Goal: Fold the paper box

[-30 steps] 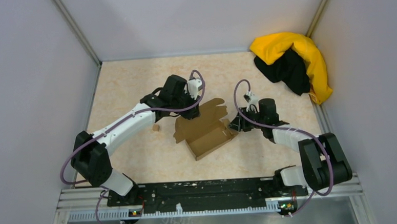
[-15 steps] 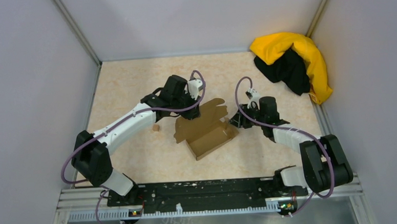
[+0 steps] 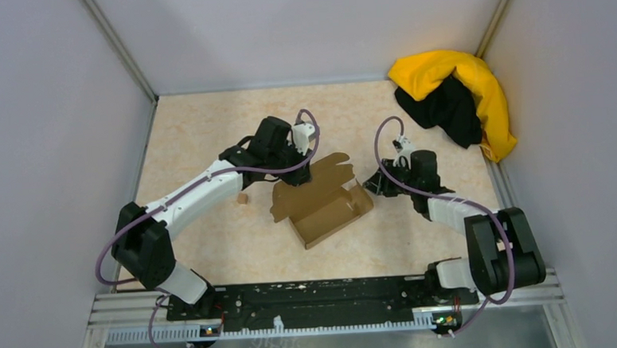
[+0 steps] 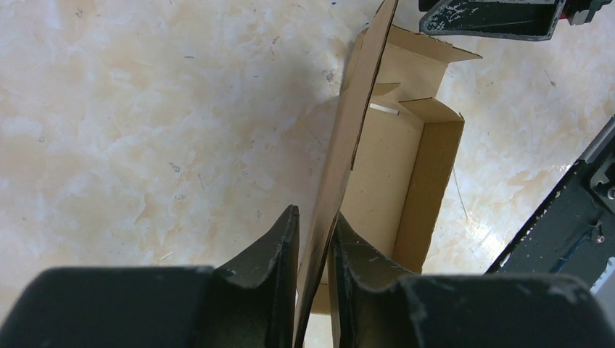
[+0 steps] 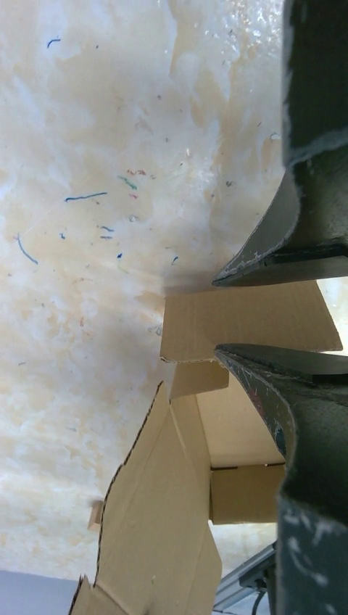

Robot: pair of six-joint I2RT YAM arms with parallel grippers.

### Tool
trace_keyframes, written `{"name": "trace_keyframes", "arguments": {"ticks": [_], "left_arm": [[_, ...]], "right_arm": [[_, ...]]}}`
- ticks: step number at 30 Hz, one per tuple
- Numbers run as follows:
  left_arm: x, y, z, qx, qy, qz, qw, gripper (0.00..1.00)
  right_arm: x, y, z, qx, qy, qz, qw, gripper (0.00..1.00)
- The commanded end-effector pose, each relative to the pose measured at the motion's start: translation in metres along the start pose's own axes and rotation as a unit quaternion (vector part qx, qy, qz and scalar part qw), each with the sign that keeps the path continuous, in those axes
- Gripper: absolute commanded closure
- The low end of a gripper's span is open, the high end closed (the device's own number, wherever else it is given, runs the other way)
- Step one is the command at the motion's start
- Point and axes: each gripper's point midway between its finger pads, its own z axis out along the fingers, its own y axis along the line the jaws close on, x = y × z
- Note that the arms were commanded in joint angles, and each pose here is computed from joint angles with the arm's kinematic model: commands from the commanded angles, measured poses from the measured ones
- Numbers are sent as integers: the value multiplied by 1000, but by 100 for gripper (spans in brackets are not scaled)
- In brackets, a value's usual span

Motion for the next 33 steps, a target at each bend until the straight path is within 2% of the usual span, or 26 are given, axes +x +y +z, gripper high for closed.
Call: {"name": "trace_keyframes", "arguments": {"ticks": [1,8,22,27,33], "left_arm": [[-5,1,4,9,-8,8,1000,74],[-3,1,5,9,-5,8,1000,74],[-4,1,7,12,-4,6,1000,74],[-4,1,9,15,-3,6,1000,74],[-4,1,8,14,-2,7,1000,74]], "right_arm": [[-2,-13,1,25,-7,3,1000,66],[-8,-18,-8,34,-35,16,999,62],[25,-8,10,-34,51,38,997,66],[27,1,12,-57,52,41,996,66],[24,-2,11,-46,40,52,997,64]]}}
